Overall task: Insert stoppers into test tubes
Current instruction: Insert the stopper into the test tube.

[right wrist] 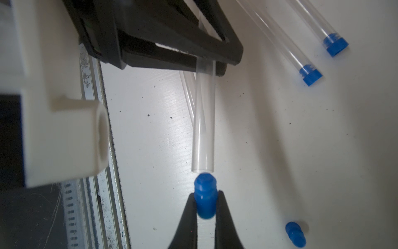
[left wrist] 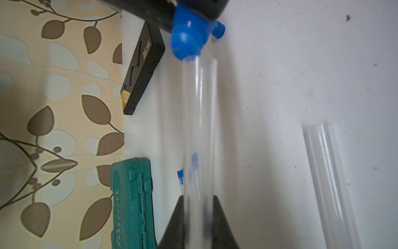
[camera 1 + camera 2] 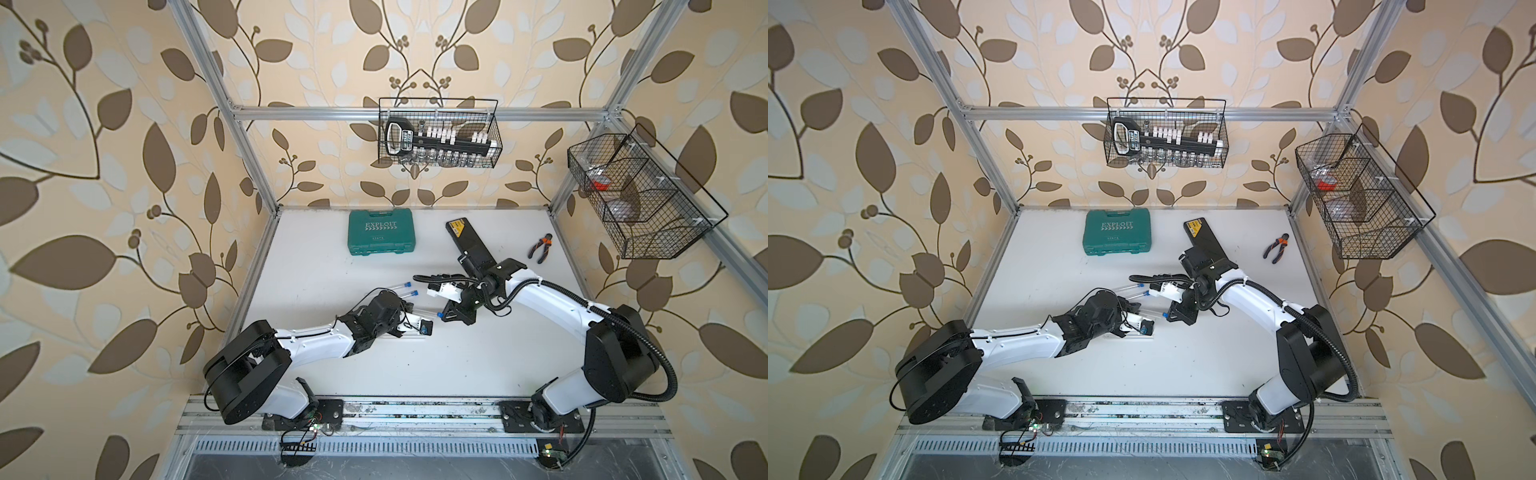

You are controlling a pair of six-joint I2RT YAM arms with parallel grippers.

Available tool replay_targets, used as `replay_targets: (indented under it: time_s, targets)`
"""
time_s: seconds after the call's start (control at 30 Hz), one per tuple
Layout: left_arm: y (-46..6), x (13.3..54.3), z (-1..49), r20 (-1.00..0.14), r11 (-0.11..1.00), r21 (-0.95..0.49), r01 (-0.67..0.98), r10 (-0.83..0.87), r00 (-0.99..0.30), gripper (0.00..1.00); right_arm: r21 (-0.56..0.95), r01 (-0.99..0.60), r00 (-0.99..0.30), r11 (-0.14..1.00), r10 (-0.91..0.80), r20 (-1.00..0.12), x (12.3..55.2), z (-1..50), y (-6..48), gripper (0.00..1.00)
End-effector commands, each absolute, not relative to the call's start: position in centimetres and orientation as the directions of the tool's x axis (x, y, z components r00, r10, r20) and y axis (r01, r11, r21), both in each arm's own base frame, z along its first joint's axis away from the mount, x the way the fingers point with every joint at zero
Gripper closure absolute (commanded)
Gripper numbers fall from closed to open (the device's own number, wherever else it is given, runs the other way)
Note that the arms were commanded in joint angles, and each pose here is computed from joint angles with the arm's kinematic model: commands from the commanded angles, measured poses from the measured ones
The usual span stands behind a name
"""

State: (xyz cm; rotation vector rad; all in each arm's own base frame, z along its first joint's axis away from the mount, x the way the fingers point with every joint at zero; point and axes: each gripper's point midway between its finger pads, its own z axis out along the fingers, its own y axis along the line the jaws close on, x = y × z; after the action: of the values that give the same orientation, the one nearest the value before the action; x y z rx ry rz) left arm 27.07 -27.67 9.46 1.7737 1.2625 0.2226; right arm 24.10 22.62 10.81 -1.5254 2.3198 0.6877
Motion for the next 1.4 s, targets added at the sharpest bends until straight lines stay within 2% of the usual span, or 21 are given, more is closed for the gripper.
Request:
replay_targets:
  time_s: [0.0,0.6,1.03,1.23,1.37]
  targets:
    - [-28.9,27.1,11.9,-0.401,0.0,0.768,0.64,0.78,0.48,1.0,0.261,-0.916,-0.395,0.303,-0.795,-0.461,23.3,10.4,22.7,0.9]
    - [-29.6,27.1,12.7,-0.408,-0.004,0.767,0.641,0.768,0.493,1.0,0.265,-0.916,-0.392,0.3,-0.806,-0.443,23.2,10.2,22.9,0.91]
    - [-30.4,25.7,12.2,-0.228,-0.182,0.831,0.525,0.75,0.621,1.0,0.255,-0.924,-0.372,0.284,-0.816,-0.443,24.0,11.6,23.9,0.96]
    - [-30.9,25.2,12.5,-0.205,-0.203,0.845,0.495,0.731,0.65,1.0,0.247,-0.93,-0.362,0.272,-0.792,-0.491,24.8,13.2,25.0,0.98]
    - [-31.2,24.5,13.1,-0.229,-0.192,0.851,0.488,0.702,0.675,1.0,0.24,-0.93,-0.367,0.28,-0.764,-0.53,25.7,14.2,25.7,0.99]
